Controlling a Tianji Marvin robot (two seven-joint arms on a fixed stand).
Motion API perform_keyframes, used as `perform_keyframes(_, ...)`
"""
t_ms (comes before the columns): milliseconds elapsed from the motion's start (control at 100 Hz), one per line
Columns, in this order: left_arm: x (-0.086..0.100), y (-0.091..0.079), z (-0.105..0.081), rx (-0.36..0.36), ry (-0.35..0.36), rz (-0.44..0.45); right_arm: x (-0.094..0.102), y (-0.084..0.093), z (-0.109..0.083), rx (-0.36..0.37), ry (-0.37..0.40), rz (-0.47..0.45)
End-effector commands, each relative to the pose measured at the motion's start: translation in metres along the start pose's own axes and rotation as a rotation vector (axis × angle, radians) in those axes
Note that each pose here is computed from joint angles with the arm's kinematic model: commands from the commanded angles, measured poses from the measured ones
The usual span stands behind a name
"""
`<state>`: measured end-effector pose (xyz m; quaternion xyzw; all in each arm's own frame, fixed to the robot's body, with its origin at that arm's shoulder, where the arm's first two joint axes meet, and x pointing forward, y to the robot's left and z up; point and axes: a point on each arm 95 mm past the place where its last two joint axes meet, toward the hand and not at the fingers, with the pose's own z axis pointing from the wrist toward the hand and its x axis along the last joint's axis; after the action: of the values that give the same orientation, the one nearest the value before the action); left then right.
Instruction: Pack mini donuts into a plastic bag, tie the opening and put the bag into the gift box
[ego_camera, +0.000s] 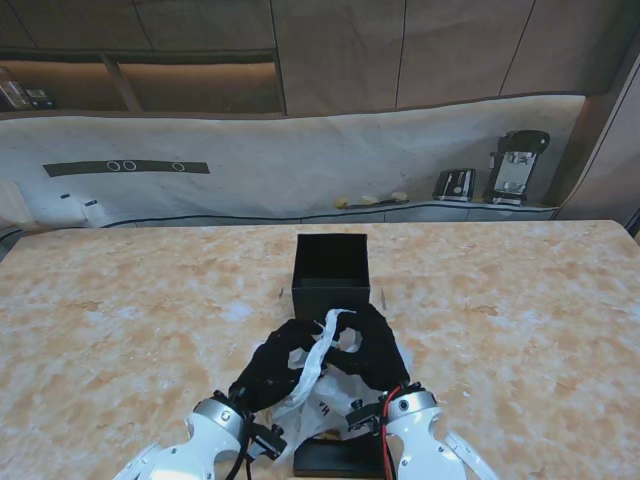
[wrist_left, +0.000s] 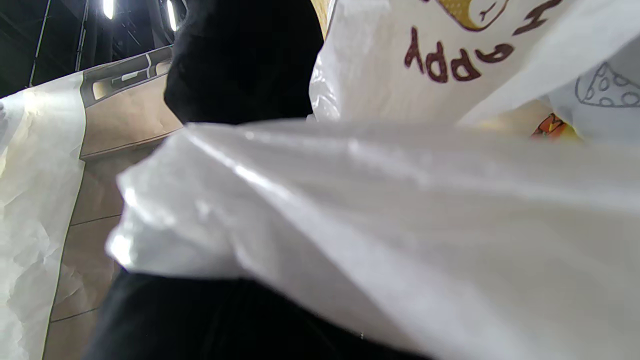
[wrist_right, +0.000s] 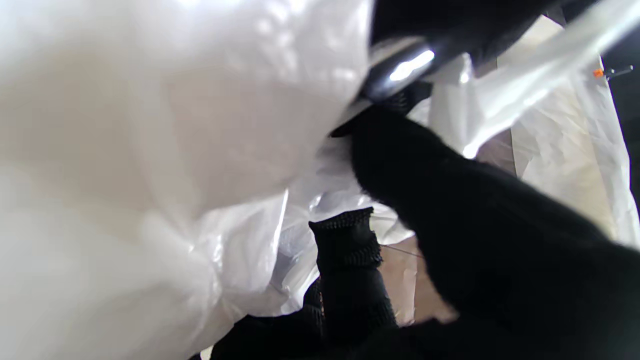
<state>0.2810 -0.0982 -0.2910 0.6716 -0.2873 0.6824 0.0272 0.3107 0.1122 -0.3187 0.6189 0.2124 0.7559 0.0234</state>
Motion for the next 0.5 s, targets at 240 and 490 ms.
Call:
perform_keyframes(240,0.004,-0.009,0.004,0.047,0.05,0.096,0.004,-0.001,-0.011,0.039,-0.036,0.094)
perform_keyframes(490,0.003,-0.014,0.009,0.099,0.066,0.145,0.013,0.006,-0.019,0.073,-0.033,0.187)
